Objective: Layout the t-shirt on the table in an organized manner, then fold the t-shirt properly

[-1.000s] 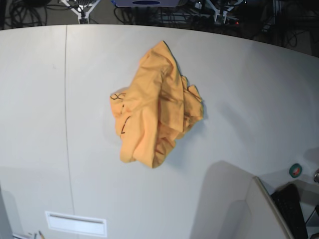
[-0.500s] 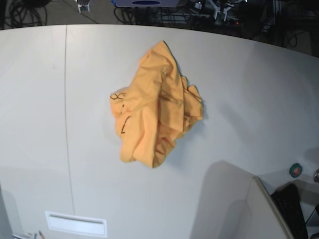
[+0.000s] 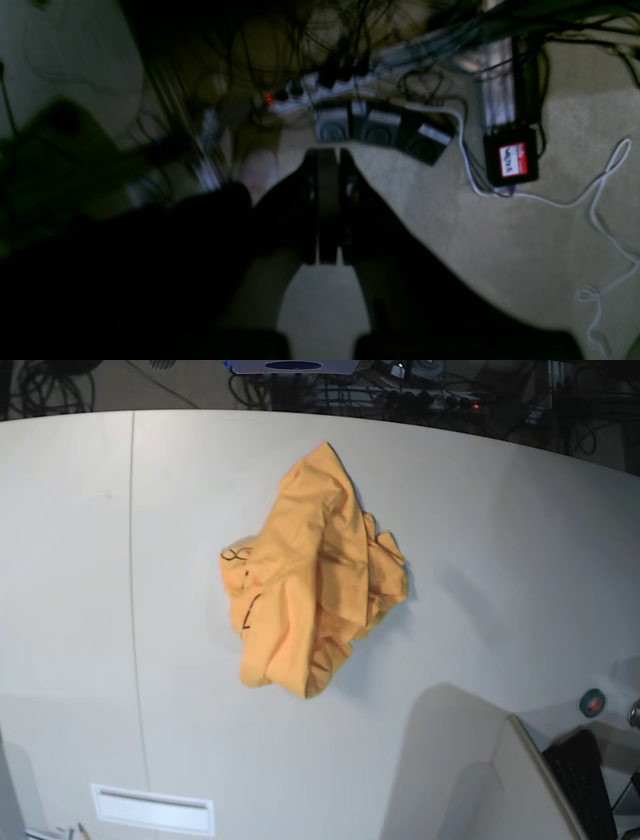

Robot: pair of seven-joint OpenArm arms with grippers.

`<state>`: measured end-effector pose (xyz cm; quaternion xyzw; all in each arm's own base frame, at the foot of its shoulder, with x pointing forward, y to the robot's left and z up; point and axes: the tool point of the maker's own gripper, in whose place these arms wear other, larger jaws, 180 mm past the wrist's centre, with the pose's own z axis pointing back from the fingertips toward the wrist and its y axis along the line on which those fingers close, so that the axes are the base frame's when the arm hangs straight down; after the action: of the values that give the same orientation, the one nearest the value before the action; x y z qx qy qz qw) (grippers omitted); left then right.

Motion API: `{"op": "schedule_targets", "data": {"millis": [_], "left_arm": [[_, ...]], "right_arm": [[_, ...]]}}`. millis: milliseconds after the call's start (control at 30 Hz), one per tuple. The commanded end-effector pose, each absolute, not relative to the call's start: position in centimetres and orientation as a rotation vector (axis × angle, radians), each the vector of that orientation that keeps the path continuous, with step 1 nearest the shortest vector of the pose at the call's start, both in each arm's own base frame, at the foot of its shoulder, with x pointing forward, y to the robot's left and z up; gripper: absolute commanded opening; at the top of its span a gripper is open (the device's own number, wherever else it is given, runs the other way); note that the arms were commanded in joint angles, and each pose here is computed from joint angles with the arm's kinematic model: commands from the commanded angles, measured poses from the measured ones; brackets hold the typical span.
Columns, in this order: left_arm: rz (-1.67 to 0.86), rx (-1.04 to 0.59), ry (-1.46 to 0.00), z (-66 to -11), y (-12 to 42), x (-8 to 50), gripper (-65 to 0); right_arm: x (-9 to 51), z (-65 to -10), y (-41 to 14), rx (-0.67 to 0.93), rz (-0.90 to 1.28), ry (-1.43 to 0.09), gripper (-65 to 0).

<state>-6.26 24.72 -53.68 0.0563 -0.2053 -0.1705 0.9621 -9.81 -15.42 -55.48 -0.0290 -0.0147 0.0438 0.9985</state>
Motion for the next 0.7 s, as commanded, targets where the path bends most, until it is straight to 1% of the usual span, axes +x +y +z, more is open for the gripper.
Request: {"op": "schedule_targets", "data": {"millis": [0,133,200,300,400,467,567,667], "left_arm": [[-0.377,0.113,-0.471,-52.0,25.0,-5.2,-65.0],[-0.441,0.057,-0.596,-47.3,22.7,-2.6,-65.0],[-0.404,0.018,-0.662,-44.9,21.7,-1.0,-65.0],[-0.307,-0.044,-0.748,-42.1,20.7,1.5,-65.0],[-0.229,-0.074,-0.829,-40.8,20.6,4.9,-65.0],[-0.165,-0.083,-0.831,-41.0,20.8,6.3,-65.0],[-0.043,-0.104,-0.768,-42.2,21.6,7.9,-65.0],[0.067,-0.112,-0.736,-42.6,22.9,9.3,-65.0]], "right_arm": [[-9.1,-54.4,-16.3,-0.079,0.074,-0.061,-65.0],[-5.3,-50.4,-17.1,-0.106,0.06,-0.151,-65.0],[-2.2,-47.3,-16.5,-0.099,0.067,-0.231,-65.0],[1.9,-43.7,-13.9,-0.045,0.093,-0.342,-65.0],[6.4,-42.7,-10.6,0.029,0.13,-0.464,-65.0],[8.5,-42.3,-7.9,0.09,0.158,-0.517,-65.0],[10.6,-40.9,-3.3,0.2,0.22,-0.602,-65.0],[12.8,-39.4,-0.2,0.268,0.273,-0.685,-65.0]]}}
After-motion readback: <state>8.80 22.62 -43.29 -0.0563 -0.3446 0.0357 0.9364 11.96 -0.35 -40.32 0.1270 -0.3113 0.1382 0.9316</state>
